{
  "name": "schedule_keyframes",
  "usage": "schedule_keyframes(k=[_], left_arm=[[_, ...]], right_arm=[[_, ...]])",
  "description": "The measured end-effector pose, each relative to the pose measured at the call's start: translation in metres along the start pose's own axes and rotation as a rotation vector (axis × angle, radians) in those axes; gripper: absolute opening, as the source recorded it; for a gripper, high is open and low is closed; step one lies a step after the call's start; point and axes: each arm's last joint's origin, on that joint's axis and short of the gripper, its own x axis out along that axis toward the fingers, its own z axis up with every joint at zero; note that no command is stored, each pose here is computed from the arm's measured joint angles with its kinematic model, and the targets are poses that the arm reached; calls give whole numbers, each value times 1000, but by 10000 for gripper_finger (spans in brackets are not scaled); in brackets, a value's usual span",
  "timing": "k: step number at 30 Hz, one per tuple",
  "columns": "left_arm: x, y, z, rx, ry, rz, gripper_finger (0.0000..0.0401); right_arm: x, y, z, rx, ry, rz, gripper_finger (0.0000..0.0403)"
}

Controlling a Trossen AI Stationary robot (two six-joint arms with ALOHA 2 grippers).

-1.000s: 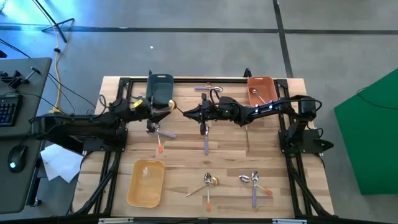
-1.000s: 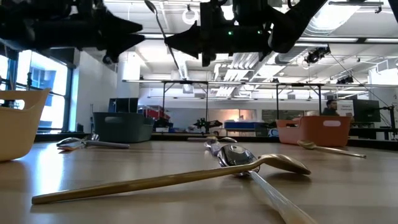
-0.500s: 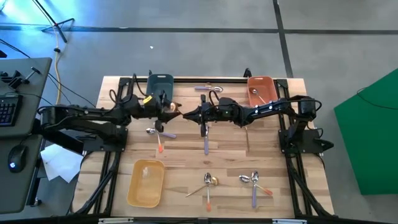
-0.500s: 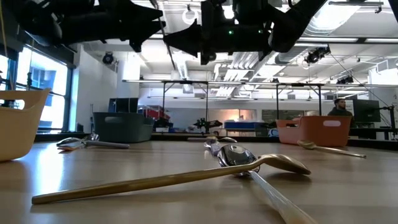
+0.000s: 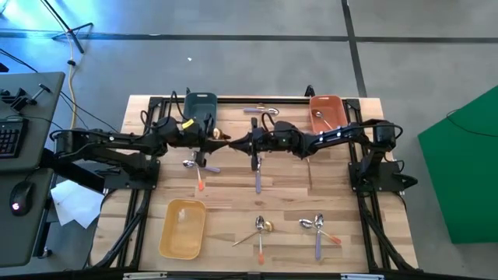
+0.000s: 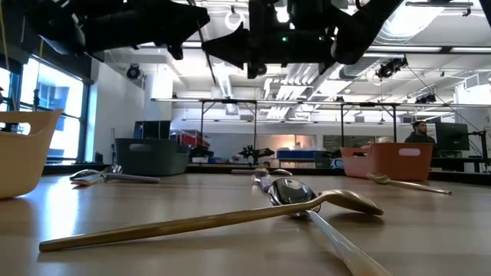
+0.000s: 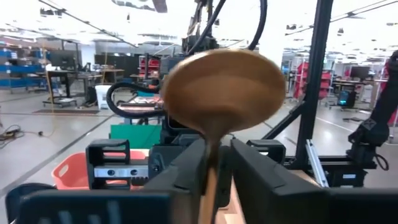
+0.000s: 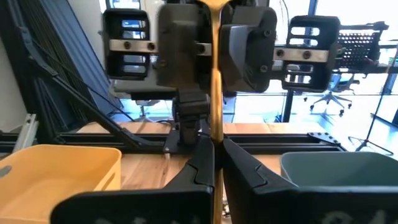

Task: Sort silverware by color (type)
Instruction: Put the center gold spoon into the yellow bin

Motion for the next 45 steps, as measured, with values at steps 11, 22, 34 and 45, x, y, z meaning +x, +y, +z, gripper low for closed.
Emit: schedule_keyframes(k=[11, 22, 34, 45], left_arm=[[-3, -2, 5, -4, -17, -3, 4], [-5, -27, 45, -88, 238, -51, 2], [1, -95, 84, -350, 799, 79, 1], [-1, -178, 63, -827, 1096, 332, 1]], right_arm=[[-2, 1, 5, 55, 12, 9, 58], [-43, 0, 33, -100, 352, -212, 84], [-79, 0, -29, 0, 369, -194, 2], [-110, 13, -53, 131, 331, -265, 0]])
